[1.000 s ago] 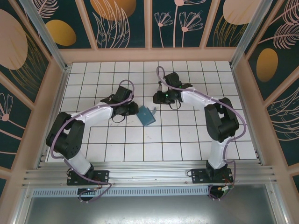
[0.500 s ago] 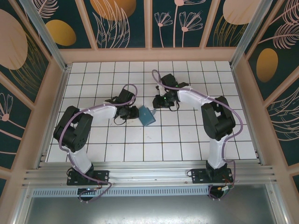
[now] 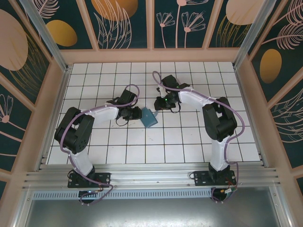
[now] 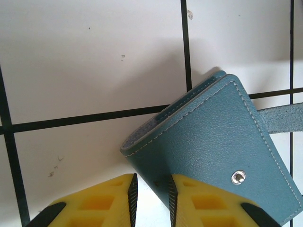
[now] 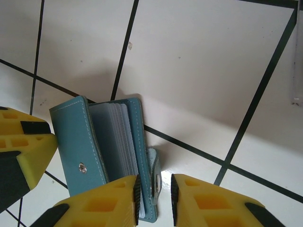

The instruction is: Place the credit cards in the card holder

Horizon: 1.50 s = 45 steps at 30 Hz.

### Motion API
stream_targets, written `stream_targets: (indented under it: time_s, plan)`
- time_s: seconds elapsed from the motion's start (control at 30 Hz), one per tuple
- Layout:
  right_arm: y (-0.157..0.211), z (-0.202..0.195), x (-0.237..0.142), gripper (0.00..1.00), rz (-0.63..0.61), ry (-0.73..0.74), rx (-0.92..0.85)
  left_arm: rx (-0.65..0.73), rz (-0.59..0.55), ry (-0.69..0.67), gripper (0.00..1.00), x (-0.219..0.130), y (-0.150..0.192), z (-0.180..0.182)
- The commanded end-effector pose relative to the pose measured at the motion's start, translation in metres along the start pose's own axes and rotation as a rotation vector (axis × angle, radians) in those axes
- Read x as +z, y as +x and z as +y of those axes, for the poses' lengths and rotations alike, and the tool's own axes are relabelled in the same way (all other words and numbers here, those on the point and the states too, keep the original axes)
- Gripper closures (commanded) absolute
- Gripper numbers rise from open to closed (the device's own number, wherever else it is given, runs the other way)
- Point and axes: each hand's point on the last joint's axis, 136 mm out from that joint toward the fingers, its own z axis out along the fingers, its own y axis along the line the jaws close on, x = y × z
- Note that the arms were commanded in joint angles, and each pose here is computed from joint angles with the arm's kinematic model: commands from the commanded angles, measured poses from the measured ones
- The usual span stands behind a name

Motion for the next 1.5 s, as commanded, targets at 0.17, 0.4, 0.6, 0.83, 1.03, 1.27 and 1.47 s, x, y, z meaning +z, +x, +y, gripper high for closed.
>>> stream_targets:
  time_s: [0.17,0.4,0.6,0.83,1.03,1.27,1.47]
  plan:
    - [0.001,0.005,0.004,0.77,0.025,-0.019,-0.010,0.016,-0.002,0.032,0.72,0.005,-0.005,-0.008]
    - [0.002,0.004,0.005,0.83,0.027,-0.015,-0.008,0.016,0.005,0.033,0.73,0.007,-0.003,-0.007]
    - [0.002,0.006,0.009,0.84,0.037,-0.030,-0.009,0.017,0.009,0.038,0.72,0.010,-0.003,-0.008]
    - [0.001,0.006,0.010,0.86,0.037,-0.033,-0.010,0.018,0.011,0.037,0.72,0.011,-0.002,-0.007]
    - [0.001,0.009,0.006,0.97,0.030,-0.040,-0.010,0.019,0.009,0.037,0.72,0.010,-0.002,-0.007]
    - [0.001,0.048,-0.003,1.00,0.012,-0.173,-0.034,0.013,0.008,0.048,0.73,0.012,-0.003,-0.009]
    - [0.020,0.066,0.019,1.00,0.061,-0.193,-0.056,0.008,0.010,0.059,0.75,0.014,-0.001,-0.010]
